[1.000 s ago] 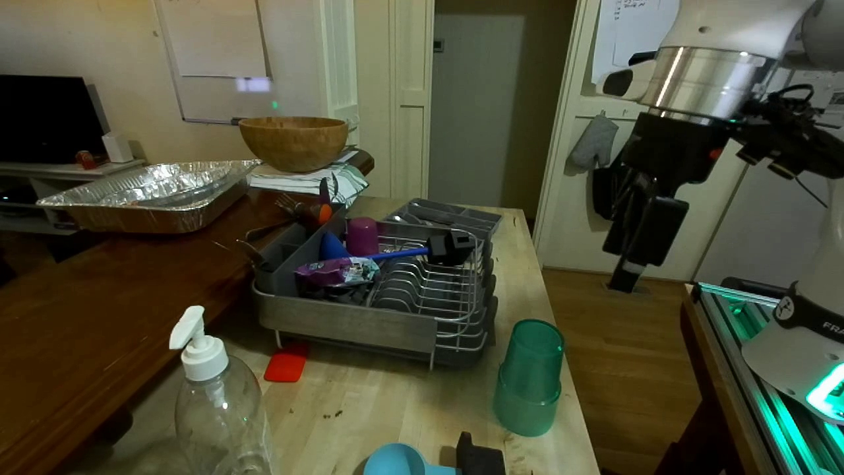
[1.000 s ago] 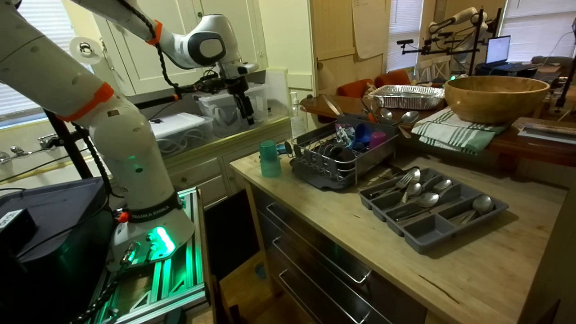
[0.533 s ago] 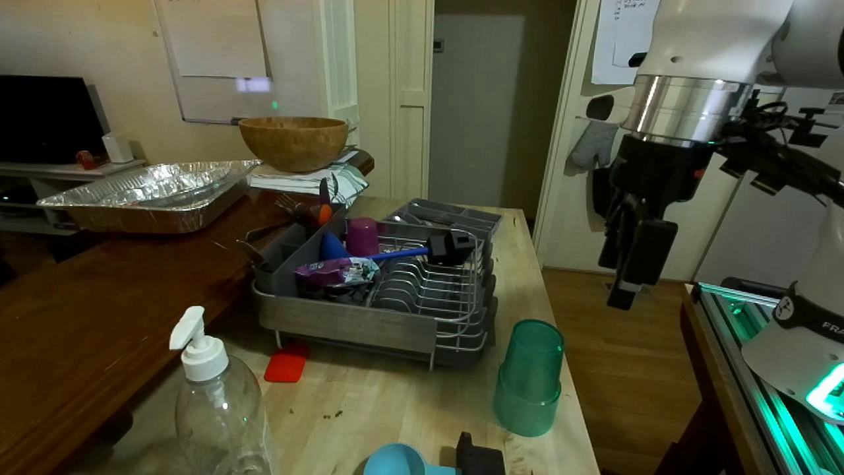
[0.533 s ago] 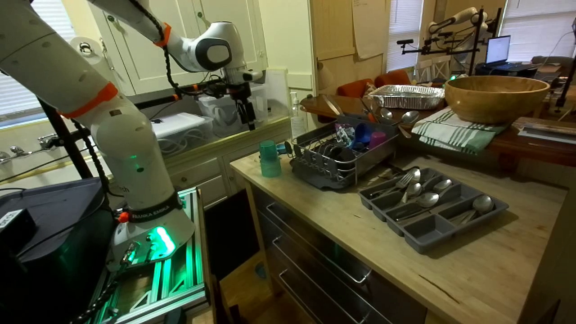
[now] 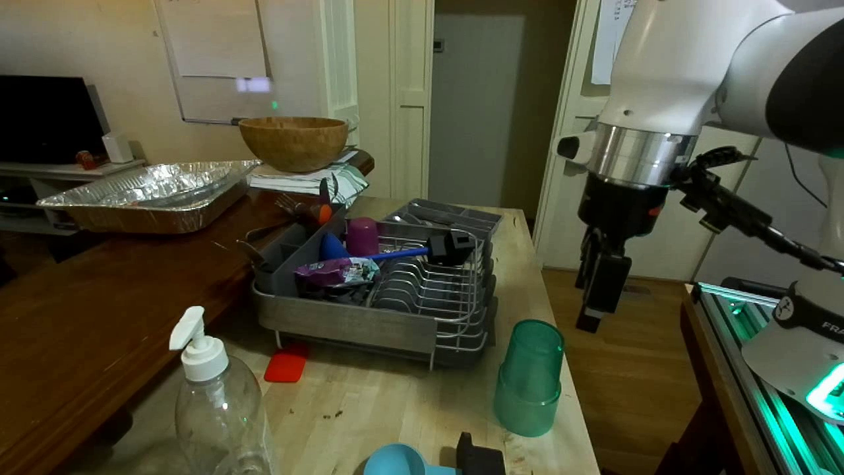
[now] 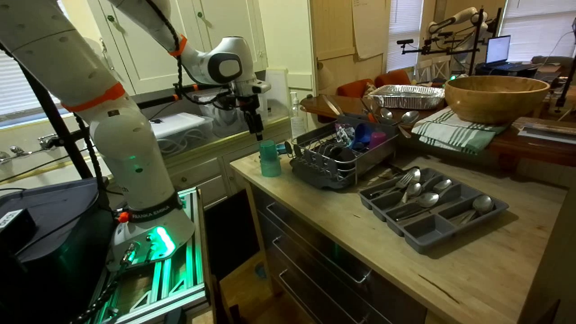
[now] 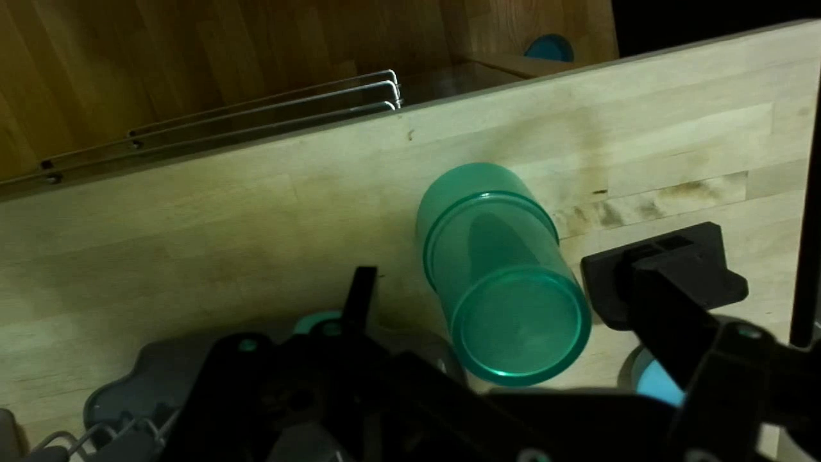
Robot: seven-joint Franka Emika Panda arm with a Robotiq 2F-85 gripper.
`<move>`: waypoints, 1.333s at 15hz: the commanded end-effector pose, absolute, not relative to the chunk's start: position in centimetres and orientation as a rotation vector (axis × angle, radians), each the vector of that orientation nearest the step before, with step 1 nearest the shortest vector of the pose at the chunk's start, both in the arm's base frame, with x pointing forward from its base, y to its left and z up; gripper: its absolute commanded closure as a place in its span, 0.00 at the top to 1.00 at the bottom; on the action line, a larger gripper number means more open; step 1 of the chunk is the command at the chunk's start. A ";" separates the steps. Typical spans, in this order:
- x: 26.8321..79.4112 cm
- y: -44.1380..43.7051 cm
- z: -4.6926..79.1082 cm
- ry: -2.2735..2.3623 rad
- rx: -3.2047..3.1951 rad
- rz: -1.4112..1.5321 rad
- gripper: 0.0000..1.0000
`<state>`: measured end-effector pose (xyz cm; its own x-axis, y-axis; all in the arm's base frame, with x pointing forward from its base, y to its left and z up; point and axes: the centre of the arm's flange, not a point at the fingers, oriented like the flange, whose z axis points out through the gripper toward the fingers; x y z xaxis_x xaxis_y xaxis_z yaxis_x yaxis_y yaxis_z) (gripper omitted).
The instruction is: Move the green cup to the plate rack
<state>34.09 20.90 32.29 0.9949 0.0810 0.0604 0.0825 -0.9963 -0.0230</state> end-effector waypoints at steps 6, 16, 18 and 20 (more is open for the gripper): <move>37.9 23.3 27.6 -0.238 -3.144 -0.071 1.00; 40.1 24.8 25.6 -0.300 -3.173 -0.061 1.00; 40.3 24.9 25.4 -0.298 -3.171 -0.060 0.73; 40.5 24.9 25.3 -0.294 -3.173 -0.059 0.56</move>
<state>39.85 24.30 26.22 0.9813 0.1915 0.0204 0.1907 -0.9809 0.0389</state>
